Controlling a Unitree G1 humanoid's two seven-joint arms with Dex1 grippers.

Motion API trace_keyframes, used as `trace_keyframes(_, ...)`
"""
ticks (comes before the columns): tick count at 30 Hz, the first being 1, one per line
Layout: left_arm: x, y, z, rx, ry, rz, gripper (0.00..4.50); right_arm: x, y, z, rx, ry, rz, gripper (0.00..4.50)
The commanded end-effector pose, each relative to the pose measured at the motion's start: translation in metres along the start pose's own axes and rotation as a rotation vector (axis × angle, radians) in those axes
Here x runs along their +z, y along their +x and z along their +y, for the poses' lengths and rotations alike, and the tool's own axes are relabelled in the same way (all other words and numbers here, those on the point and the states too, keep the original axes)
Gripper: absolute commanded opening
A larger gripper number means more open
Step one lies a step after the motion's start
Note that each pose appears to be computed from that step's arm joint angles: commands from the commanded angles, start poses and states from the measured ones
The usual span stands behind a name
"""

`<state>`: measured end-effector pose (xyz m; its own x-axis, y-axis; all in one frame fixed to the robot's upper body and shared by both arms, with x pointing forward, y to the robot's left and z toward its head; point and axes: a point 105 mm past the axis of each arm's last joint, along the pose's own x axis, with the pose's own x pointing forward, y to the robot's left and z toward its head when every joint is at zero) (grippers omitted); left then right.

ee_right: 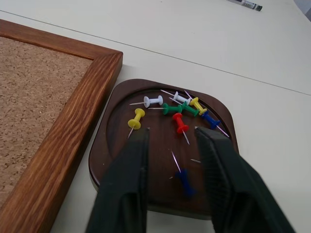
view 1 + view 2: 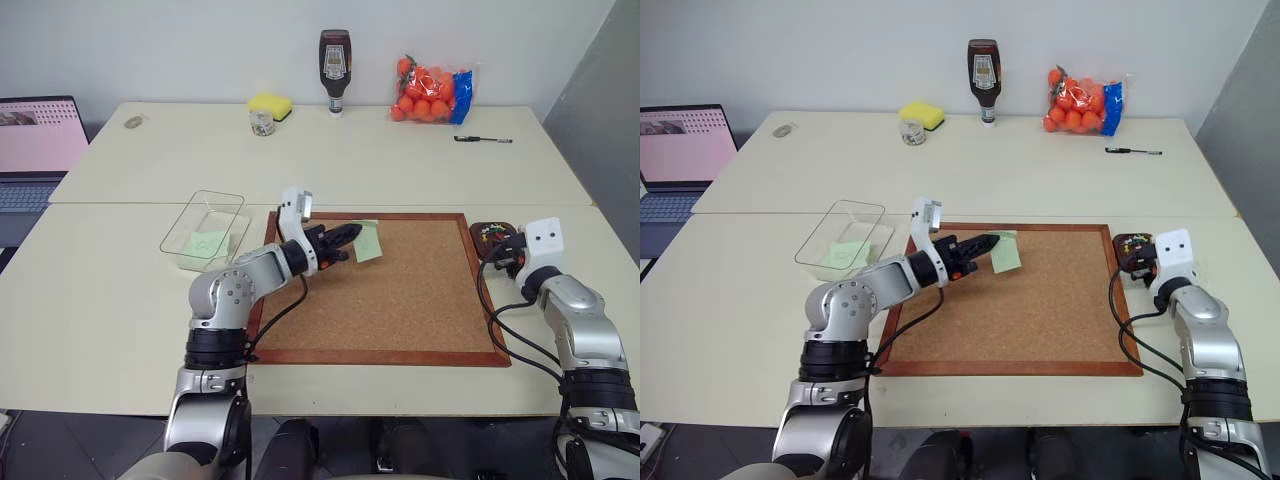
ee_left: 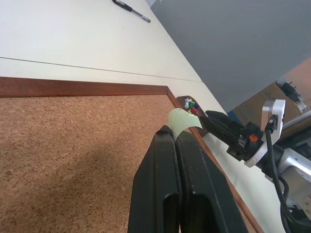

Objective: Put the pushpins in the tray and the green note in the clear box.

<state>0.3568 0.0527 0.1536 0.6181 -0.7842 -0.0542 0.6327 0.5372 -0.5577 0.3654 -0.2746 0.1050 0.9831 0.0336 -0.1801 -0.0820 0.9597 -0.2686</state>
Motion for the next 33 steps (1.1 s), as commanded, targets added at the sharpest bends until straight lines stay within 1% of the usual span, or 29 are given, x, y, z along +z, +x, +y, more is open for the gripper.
trace_keyframes(1,0.015,0.0,-0.011,-0.034,0.056,-0.045,0.0,0.016,-0.003,-0.012,-0.038,-0.015,-0.053,2.05)
trace_keyframes(3,0.015,-0.001,-0.01,-0.033,0.057,-0.045,0.0,0.017,-0.003,-0.011,-0.039,-0.013,-0.06,2.05)
trace_keyframes(6,0.019,-0.001,-0.009,-0.024,0.074,-0.057,0.0,0.029,-0.008,-0.01,-0.032,0.01,-0.118,2.05)
trace_keyframes(8,0.029,-0.004,-0.007,0.002,0.111,-0.087,0.0,0.041,-0.014,-0.004,-0.002,0.031,-0.18,2.05)
trace_keyframes(12,0.061,-0.015,-0.008,0.073,0.251,-0.182,0.0,0.062,-0.028,0.014,0.081,0.03,-0.275,2.05)
trace_keyframes(16,0.097,-0.039,-0.003,0.216,0.429,-0.292,0.0,0.09,-0.044,0.053,0.292,-0.013,-0.38,2.05)
trace_keyframes(18,0.118,-0.06,0.002,0.348,0.539,-0.353,0.0,0.11,-0.056,0.087,0.48,-0.053,-0.441,2.05)
trace_keyframes(19,0.127,-0.071,0.005,0.419,0.57,-0.389,0.0,0.119,-0.062,0.102,0.569,-0.066,-0.465,2.05)
trace_keyframes(21,0.136,-0.087,0.01,0.518,0.595,-0.428,0.0,0.13,-0.069,0.12,0.679,-0.082,-0.49,2.05)
trace_keyframes(24,0.143,-0.125,0.029,0.75,0.621,-0.46,0.0,0.146,-0.07,0.154,0.853,-0.117,-0.508,2.05)
trace_keyframes(27,0.144,-0.151,0.048,0.915,0.618,-0.459,0.0,0.151,-0.068,0.175,0.951,-0.157,-0.502,2.05)
trace_keyframes(31,0.137,-0.172,0.081,1.062,0.517,-0.431,0.0,0.152,-0.058,0.195,1.013,-0.228,-0.476,2.05)
trace_keyframes(33,0.131,-0.174,0.093,1.087,0.457,-0.402,0.0,0.152,-0.056,0.204,1.035,-0.26,-0.468,2.05)
